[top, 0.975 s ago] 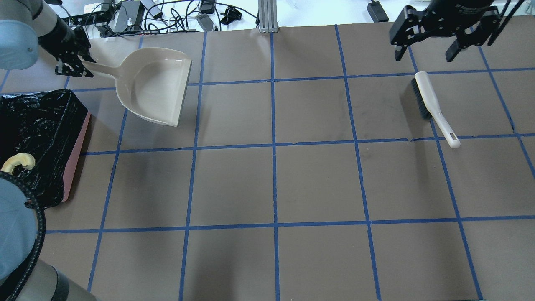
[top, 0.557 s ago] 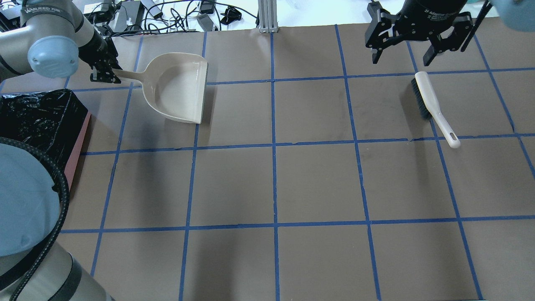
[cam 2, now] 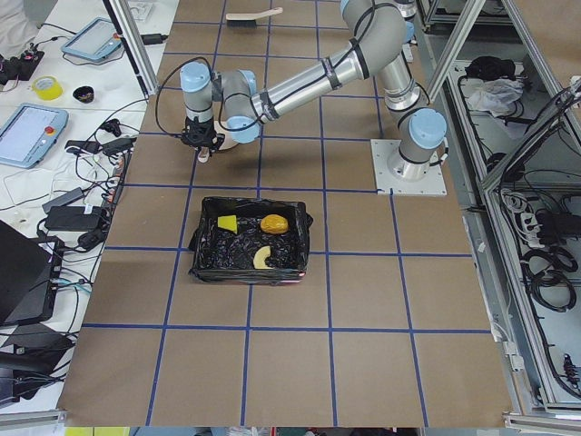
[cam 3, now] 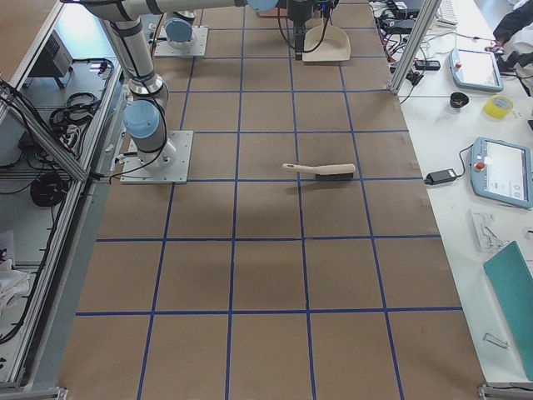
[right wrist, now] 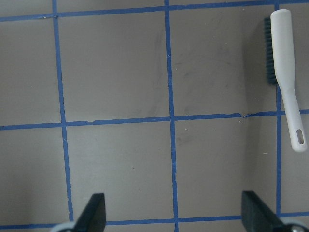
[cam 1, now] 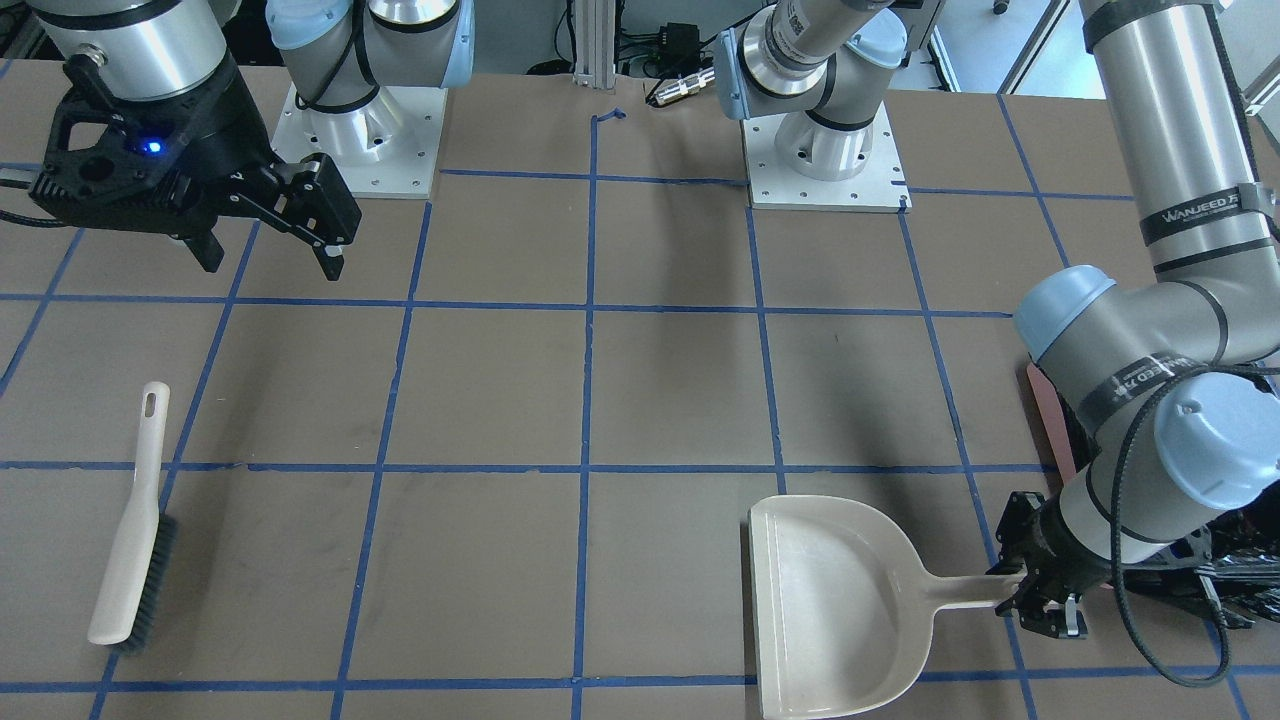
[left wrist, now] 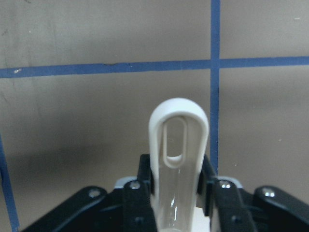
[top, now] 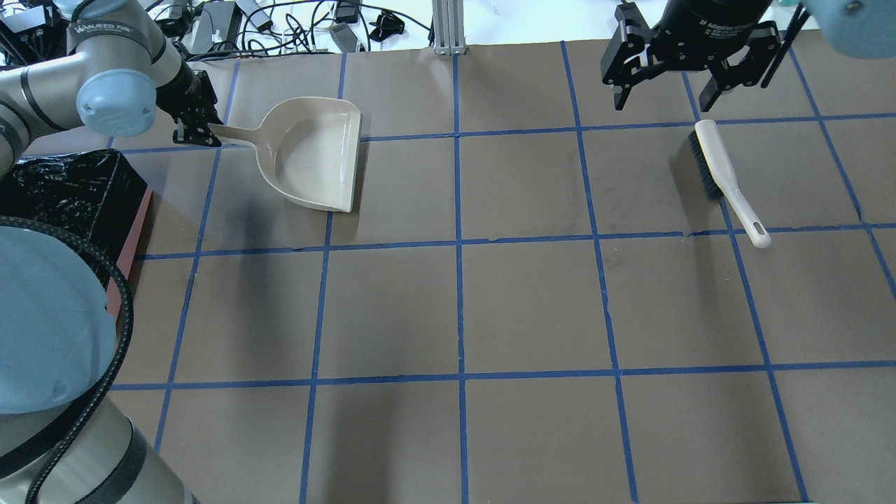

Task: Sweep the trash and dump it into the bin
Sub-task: 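Set the empty dustpan down on the table with the left gripper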

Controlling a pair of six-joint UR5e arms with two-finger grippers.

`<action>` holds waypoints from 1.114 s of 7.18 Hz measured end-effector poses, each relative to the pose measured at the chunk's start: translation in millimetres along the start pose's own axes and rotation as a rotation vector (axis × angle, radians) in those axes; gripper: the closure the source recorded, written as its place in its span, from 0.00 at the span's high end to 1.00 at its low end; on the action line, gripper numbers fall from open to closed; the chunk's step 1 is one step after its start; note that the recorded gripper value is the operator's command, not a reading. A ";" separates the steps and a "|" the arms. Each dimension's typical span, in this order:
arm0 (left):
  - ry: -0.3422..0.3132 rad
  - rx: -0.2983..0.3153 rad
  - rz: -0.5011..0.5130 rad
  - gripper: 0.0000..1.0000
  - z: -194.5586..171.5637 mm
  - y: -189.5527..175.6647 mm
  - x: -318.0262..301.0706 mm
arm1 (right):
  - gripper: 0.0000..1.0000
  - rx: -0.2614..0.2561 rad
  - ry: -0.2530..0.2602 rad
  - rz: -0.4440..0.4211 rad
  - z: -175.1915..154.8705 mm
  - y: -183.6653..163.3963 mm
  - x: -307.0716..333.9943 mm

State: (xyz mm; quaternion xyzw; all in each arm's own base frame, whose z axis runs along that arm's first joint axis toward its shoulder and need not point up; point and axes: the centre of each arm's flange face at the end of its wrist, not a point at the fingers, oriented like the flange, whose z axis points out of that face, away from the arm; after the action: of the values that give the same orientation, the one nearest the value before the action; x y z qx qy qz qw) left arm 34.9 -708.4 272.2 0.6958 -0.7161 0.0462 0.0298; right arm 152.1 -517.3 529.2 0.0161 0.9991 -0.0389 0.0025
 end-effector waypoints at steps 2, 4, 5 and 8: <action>-0.013 -0.003 -0.028 0.00 7.6 0.8 -1.5 | 1.00 0.002 -0.001 -0.057 0.4 4.4 -12.9; -0.020 -0.005 -0.031 0.00 10.1 1.3 -3.1 | 1.00 0.004 -0.002 -0.084 -0.3 6.8 -17.7; -0.024 -0.007 -0.028 0.00 12.0 1.7 -4.7 | 1.00 0.007 -0.002 -0.087 -2.3 8.3 -18.0; -0.037 -0.012 -0.013 0.00 15.2 10.7 -11.6 | 1.00 0.023 -0.006 -0.089 -10.6 13.1 -18.2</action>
State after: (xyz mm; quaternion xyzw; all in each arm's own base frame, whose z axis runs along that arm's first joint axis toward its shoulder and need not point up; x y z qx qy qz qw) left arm 24.9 -698.2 255.5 0.7010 -0.7123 0.0287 0.0210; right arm 170.6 -504.0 538.8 -0.0283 0.9983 -0.0504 0.0036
